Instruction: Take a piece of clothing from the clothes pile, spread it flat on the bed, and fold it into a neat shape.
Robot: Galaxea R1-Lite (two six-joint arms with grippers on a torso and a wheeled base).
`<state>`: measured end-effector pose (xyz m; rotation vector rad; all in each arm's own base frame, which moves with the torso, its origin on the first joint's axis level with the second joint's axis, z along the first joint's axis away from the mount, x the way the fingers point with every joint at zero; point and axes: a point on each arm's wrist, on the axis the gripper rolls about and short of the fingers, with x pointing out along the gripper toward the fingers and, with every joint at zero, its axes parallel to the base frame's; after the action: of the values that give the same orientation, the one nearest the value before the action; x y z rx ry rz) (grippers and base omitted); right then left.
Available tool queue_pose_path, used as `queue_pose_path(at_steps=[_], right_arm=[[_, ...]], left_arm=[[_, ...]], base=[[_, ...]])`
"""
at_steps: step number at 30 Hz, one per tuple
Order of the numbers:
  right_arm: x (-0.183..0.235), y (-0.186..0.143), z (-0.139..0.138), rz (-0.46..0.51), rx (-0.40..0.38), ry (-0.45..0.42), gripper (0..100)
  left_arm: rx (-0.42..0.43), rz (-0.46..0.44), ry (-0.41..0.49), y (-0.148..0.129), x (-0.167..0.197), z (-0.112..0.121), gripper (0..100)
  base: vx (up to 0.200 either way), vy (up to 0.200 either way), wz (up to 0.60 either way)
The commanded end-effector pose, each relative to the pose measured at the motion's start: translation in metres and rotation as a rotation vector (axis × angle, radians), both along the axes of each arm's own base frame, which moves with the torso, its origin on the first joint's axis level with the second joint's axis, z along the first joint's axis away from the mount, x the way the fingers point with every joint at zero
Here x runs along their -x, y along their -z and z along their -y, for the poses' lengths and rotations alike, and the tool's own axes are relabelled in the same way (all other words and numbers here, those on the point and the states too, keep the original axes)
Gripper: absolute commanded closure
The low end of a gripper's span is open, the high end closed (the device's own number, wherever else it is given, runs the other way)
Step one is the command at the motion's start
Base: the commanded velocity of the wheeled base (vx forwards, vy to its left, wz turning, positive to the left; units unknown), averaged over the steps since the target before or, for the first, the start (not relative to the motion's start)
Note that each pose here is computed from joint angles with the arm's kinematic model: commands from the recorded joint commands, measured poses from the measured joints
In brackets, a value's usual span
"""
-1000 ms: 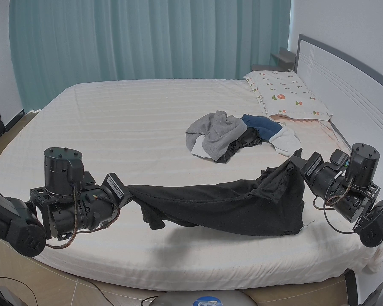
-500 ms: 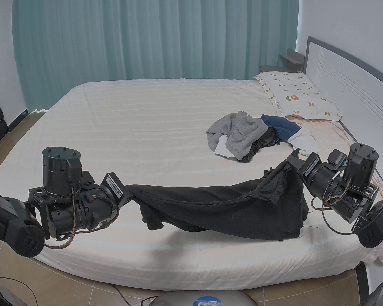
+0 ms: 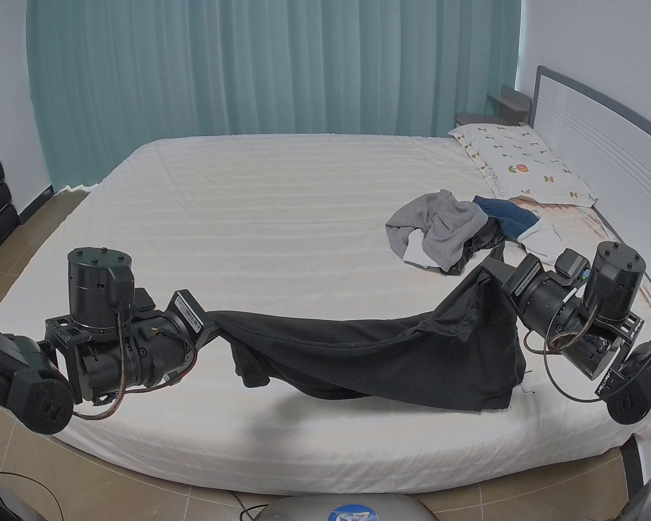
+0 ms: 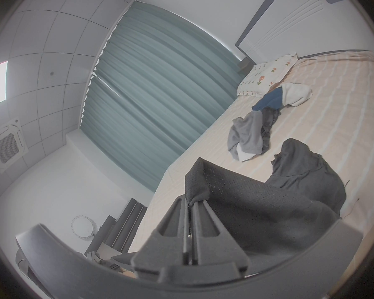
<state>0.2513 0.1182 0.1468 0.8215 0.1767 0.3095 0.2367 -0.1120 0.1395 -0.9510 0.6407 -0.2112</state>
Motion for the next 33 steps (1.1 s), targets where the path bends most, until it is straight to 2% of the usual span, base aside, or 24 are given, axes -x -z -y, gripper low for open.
queue_pose_path(at_steps=[1, 33], right_arm=[[-0.002, -0.0024, -0.0049, 0.028, -0.009, -0.014, 100], [-0.0004, -0.0066, -0.006, 0.047, -0.004, -0.024, 100]], left_arm=[[0.0, 0.003, -0.011, -0.0007, -0.0009, -0.003, 100], [0.006, 0.021, -0.029, -0.0063, 0.0008, -0.0089, 100]], base=[[0.0, 0.2, 0.0], [0.0, 0.2, 0.0]])
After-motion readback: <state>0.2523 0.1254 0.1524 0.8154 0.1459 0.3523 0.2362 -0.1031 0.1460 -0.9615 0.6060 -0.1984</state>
